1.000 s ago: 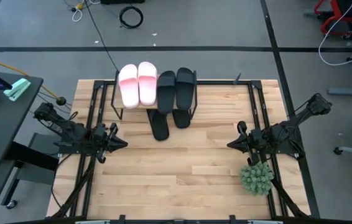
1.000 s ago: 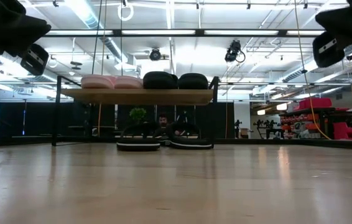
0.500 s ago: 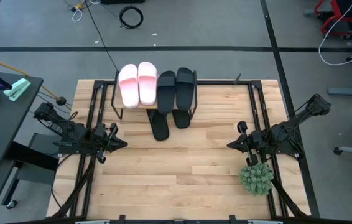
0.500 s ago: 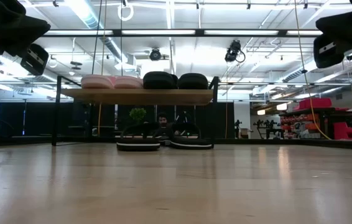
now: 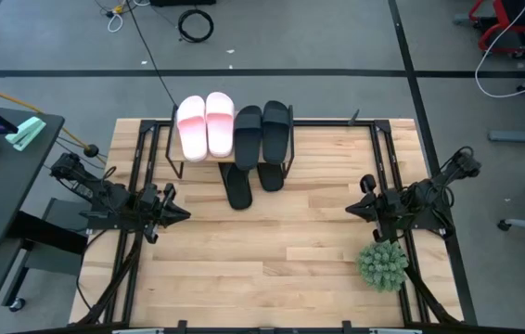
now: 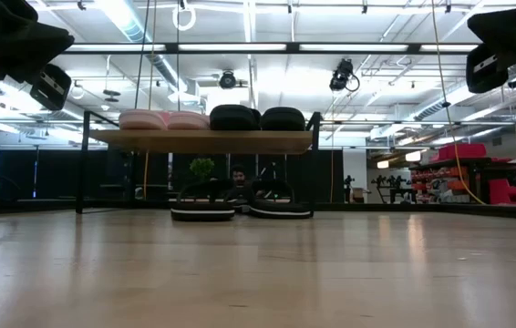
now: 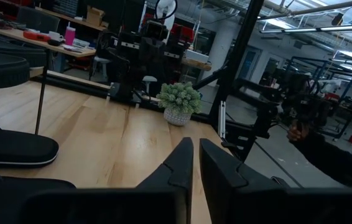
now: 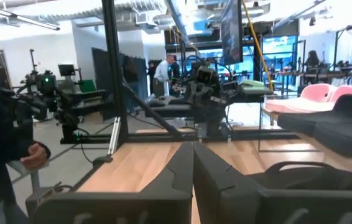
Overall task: Pick and place slides into the shelf
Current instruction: Return to Home Position
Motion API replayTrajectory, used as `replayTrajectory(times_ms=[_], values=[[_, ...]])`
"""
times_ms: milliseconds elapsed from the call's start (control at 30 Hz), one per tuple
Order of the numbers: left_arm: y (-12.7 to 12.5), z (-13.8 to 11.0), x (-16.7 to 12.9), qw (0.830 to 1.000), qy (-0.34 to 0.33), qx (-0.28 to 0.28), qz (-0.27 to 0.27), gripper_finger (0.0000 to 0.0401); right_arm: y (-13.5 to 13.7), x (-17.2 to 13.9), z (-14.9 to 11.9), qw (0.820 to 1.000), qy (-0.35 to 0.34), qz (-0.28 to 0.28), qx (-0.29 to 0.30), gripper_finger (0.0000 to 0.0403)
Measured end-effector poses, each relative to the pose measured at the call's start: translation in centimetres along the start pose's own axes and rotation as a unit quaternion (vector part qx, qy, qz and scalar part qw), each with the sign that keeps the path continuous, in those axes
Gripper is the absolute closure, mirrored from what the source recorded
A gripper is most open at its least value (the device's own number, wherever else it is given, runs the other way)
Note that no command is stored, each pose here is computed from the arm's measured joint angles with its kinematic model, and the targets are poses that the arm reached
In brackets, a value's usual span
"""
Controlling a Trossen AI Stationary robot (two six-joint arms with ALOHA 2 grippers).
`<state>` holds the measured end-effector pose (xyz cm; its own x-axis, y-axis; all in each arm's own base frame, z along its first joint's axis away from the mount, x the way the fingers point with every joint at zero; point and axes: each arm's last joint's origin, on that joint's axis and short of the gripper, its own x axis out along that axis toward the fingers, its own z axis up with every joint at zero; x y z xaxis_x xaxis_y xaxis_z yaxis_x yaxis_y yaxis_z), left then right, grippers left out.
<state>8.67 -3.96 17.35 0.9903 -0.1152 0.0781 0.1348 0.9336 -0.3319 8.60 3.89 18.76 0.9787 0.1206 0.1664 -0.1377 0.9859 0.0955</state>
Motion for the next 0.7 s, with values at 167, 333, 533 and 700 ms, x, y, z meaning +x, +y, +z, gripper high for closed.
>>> replayTrajectory(times_ms=[167, 333, 533, 700], values=[[0.0, 0.0, 0.0, 1.000, 0.000, 0.000, 0.000, 0.0377, -0.1, -0.2, -0.2, 1.000, 0.006, 0.000, -0.014, 0.0395], [0.0, 0.0, 0.0, 1.000, 0.000, 0.000, 0.000, 0.0380, -0.1, -0.1, -1.1, 0.999, 0.034, -0.001, -0.026, 0.0395], [0.0, 0.0, 0.0, 1.000, 0.000, 0.000, 0.000, 0.0370, -0.1, -0.1, -1.4, 0.999, 0.046, -0.001, -0.017, 0.0395], [0.0, 0.0, 0.0, 1.000, 0.000, 0.000, 0.000, 0.0365, 0.0, 0.0, -1.5, 0.998, 0.054, -0.001, -0.020, 0.0395]])
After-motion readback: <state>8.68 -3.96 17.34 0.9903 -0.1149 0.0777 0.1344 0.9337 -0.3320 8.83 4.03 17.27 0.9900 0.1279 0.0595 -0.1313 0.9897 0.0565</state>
